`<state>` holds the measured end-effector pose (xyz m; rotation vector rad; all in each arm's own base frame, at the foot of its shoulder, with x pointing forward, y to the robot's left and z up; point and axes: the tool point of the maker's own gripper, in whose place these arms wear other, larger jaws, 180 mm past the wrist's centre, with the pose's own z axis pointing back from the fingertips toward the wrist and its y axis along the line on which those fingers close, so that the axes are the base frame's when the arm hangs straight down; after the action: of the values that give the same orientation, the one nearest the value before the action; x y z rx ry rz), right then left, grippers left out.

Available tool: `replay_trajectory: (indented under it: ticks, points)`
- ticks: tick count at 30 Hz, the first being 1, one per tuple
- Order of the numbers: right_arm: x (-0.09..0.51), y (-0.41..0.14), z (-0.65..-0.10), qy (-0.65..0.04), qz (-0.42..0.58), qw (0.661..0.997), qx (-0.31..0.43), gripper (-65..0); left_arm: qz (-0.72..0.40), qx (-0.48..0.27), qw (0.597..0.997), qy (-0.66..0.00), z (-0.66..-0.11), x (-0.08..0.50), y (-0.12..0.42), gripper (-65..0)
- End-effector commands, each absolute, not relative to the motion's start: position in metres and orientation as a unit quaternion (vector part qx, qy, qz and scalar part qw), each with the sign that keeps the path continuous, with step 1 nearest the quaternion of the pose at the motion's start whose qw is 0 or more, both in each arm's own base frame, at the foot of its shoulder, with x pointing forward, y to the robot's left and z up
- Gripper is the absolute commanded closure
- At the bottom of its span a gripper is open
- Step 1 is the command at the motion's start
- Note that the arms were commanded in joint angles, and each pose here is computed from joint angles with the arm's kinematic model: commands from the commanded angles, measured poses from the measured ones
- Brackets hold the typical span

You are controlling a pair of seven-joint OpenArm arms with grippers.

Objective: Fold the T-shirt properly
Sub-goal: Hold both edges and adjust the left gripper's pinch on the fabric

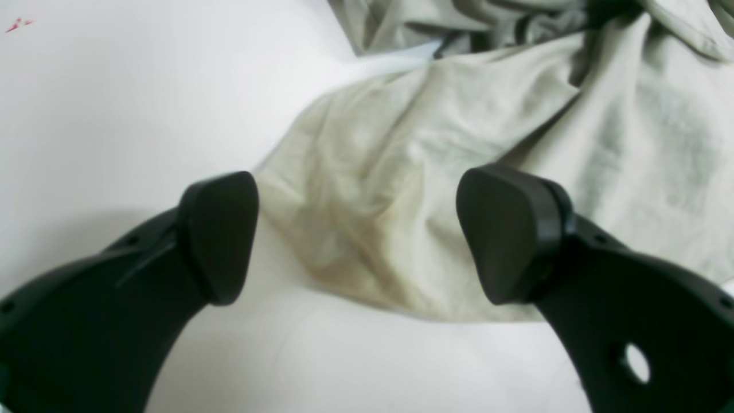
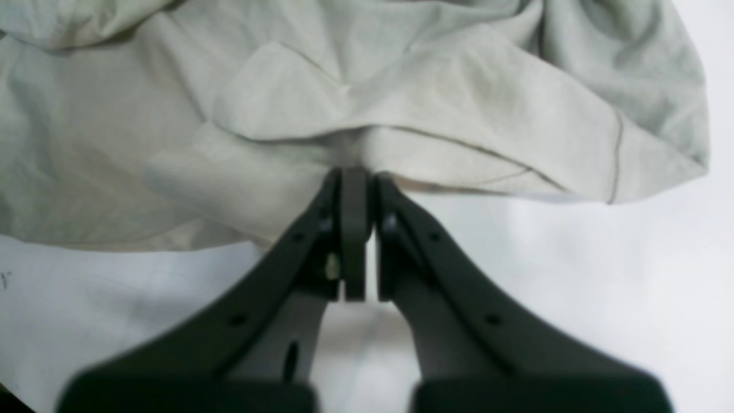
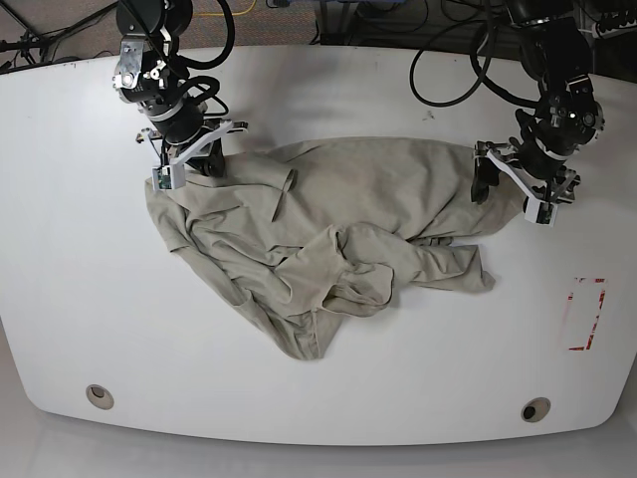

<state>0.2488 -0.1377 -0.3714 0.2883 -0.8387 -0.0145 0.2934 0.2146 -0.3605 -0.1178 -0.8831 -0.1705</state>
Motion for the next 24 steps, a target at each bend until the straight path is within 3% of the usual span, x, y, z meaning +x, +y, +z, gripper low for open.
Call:
replay_trajectory:
  ticks: [1,24]
  points:
    - [0.256,-0.137,-0.359,-0.427,0.000,0.893,0.141,0.0,-0.085,-0.058,0.892,-0.440,-0.354,0.302,0.215,-54.4]
    - [0.253,-0.137,-0.361,-0.424,0.000,0.895,0.141,0.0,-0.041,-0.075,0.911,-0.404,-0.389,0.313,0.231,-51.8]
